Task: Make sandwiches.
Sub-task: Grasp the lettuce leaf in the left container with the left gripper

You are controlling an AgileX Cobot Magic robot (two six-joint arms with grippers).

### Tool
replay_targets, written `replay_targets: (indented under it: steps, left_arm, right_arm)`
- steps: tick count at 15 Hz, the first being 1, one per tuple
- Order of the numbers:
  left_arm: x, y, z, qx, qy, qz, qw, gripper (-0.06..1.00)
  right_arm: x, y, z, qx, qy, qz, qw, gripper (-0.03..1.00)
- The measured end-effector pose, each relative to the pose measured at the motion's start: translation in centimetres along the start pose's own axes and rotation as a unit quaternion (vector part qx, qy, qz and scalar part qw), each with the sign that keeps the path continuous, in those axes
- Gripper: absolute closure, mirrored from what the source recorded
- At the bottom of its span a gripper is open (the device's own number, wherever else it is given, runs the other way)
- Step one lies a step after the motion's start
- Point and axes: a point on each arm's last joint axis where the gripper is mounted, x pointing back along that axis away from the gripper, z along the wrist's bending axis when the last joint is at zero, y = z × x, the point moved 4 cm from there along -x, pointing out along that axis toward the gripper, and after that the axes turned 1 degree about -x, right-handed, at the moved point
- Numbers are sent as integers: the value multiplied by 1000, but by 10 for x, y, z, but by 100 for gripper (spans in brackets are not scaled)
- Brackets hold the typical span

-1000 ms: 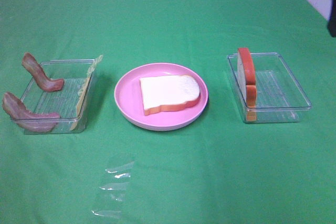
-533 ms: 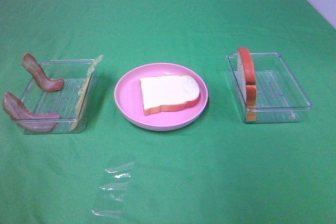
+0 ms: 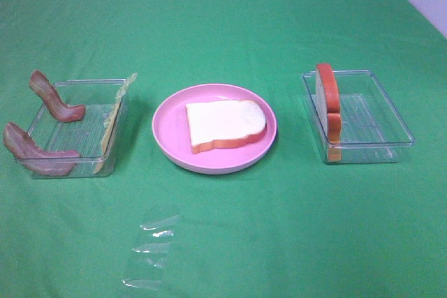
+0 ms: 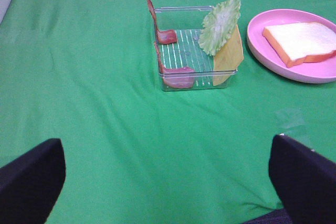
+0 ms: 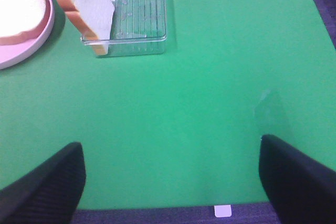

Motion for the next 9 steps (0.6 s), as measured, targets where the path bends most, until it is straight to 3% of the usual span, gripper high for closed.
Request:
replay_targets:
  steps: [4,9]
  left_arm:
    - [0,0,0,0,0,0,1000,-2]
    - [0,0,0,0,0,0,1000,-2]
  right_arm:
    - [-14,-33,5,37,22,16,999,10]
    - [-19,-38,7,38,31,22,999,12]
